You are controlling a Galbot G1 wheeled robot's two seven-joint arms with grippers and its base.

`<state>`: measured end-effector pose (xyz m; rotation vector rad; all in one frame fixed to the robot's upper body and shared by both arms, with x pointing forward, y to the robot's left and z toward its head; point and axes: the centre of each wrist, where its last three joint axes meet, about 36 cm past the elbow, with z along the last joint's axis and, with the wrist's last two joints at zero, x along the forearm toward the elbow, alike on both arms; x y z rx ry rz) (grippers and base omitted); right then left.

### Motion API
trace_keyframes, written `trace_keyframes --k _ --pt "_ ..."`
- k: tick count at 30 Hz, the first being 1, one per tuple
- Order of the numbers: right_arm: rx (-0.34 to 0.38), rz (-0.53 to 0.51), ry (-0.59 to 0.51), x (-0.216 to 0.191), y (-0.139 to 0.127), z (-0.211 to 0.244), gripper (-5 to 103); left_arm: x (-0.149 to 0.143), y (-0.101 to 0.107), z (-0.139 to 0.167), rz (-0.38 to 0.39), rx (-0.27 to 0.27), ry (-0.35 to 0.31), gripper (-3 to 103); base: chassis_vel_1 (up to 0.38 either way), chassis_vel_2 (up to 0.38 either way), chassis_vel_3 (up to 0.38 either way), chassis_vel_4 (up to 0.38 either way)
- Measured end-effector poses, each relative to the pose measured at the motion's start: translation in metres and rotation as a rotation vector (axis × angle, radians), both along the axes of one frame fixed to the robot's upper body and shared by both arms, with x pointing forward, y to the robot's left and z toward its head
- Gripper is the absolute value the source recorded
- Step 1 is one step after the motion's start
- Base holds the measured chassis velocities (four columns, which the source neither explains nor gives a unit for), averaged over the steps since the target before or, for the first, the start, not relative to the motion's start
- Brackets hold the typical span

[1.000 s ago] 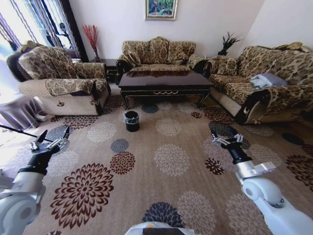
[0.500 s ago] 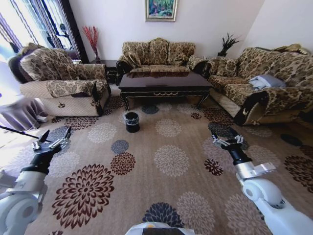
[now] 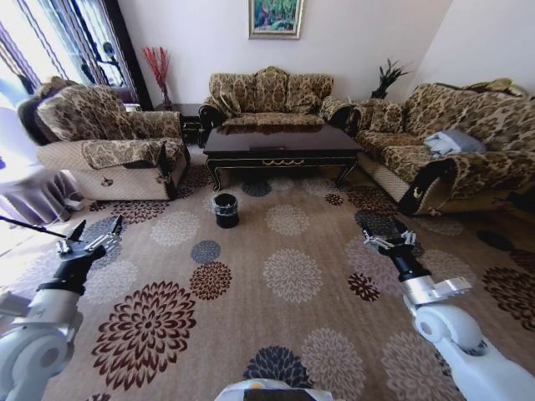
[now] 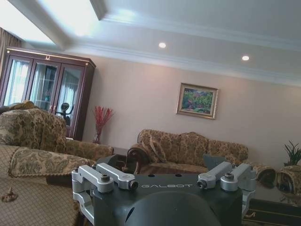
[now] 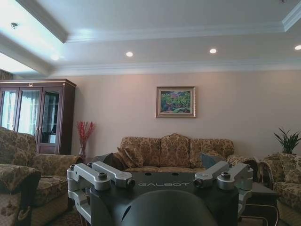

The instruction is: Move to the front of the table and pick up the trash from the floor, then place it into the trash bin.

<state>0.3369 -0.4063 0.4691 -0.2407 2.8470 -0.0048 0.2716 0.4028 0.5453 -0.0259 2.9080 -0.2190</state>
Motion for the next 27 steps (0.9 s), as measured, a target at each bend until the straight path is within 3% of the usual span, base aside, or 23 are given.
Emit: trace_keyframes --k 27 --pt "-0.001 0.000 -0.004 0.0006 -0.0011 0.0025 100 -0.0007 -0.0043 -0.0003 -0.003 -0.005 0.007 100 0.000 0.000 0.000 0.000"
